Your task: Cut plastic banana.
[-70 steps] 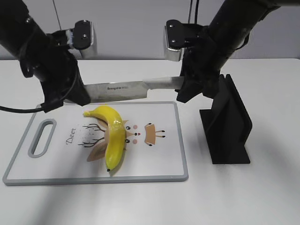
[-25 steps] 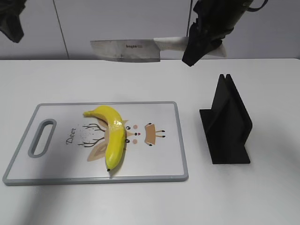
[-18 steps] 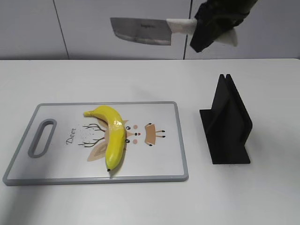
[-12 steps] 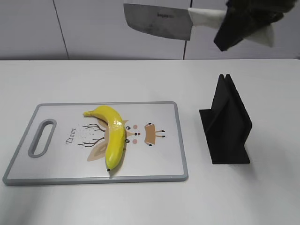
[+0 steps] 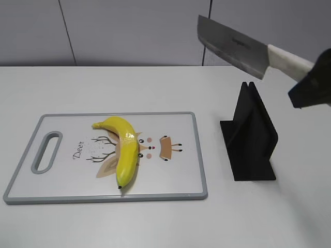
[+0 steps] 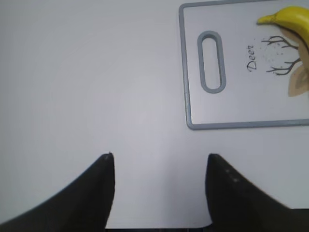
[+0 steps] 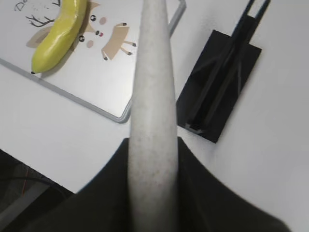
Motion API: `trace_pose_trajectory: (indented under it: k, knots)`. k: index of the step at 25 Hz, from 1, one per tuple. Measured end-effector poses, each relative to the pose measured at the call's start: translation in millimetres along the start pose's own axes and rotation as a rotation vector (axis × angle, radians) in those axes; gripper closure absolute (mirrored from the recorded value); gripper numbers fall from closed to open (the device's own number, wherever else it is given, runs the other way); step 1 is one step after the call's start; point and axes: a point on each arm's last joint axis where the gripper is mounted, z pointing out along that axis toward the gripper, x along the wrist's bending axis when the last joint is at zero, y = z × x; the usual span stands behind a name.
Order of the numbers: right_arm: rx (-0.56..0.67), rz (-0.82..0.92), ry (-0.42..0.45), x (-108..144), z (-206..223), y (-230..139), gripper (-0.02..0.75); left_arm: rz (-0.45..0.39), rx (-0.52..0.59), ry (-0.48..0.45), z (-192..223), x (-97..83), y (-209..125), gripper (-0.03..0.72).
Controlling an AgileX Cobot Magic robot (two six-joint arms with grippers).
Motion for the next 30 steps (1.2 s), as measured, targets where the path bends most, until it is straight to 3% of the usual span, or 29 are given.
trace_pose_trajectory:
  k: [8,14,21,26,30]
  knots:
    - [-0.073,0.189,-0.114,-9.6,-14.1,-48.4,0.572,-0.030,-0.265,0.027,-21.9,-8.0,-78.0,0.132]
    - [-0.080,0.288,-0.129,-11.9,-11.5,-72.8,0.572,-0.043,-0.469,0.046,-33.4,-12.8,-124.1,0.132]
    - [-0.081,0.375,-0.130,-13.0,-6.3,-74.8,0.572,-0.040,-0.409,0.048,-16.2,-13.6,-131.6,0.133]
    - [-0.024,0.399,-0.142,-15.6,11.3,-70.2,0.572,-0.037,-0.491,0.056,-7.5,-13.2,-123.7,0.133]
    - [-0.039,0.402,-0.139,-17.8,26.5,-62.1,0.572,-0.036,-0.486,0.058,-3.8,-13.1,-123.9,0.133]
